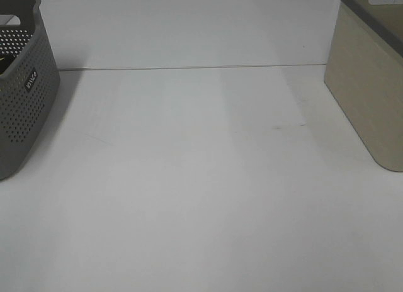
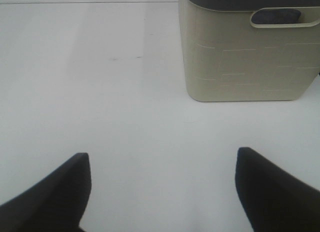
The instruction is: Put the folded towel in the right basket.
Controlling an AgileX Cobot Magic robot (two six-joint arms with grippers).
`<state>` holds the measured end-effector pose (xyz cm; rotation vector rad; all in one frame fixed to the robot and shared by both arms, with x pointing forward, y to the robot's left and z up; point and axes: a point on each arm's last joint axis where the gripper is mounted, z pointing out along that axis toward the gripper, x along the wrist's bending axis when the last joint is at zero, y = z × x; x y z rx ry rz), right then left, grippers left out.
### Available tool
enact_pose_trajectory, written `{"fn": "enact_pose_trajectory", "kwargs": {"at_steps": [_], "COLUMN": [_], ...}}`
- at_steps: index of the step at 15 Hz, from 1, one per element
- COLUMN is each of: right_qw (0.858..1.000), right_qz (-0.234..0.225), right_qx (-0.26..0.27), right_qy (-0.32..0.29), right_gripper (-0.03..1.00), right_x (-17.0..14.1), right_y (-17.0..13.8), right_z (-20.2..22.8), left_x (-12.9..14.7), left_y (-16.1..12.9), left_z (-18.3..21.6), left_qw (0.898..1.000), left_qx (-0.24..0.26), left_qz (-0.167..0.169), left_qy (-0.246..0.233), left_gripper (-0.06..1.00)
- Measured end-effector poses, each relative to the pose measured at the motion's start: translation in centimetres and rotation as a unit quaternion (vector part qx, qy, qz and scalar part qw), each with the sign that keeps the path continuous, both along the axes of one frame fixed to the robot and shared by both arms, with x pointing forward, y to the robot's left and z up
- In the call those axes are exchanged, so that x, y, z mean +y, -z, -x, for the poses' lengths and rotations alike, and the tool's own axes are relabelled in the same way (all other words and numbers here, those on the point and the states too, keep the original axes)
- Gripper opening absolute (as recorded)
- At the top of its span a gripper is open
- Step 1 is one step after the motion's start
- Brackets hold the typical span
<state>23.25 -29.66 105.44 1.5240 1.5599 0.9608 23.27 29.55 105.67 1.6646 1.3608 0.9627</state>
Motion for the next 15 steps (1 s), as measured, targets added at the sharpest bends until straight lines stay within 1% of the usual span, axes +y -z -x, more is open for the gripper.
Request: {"fn": "enact_pose_trajectory", "kwargs": {"at_steps": [15], "right_qw": [1.0], "right_qz": [0.0], "right_qx": [0.002], "right_qy": [0.0], "right_gripper": [0.74], "right_x": [0.0], "right_y": [0.09], "right_z": [-0.03], "left_x": [0.0], "left_y": [0.0], "left_z": [0.0], "left_qw": [1.0], "left_qx": [0.0], "left_qz": [0.0], "left_qy": [0.0], "left_gripper": [0.99]}}
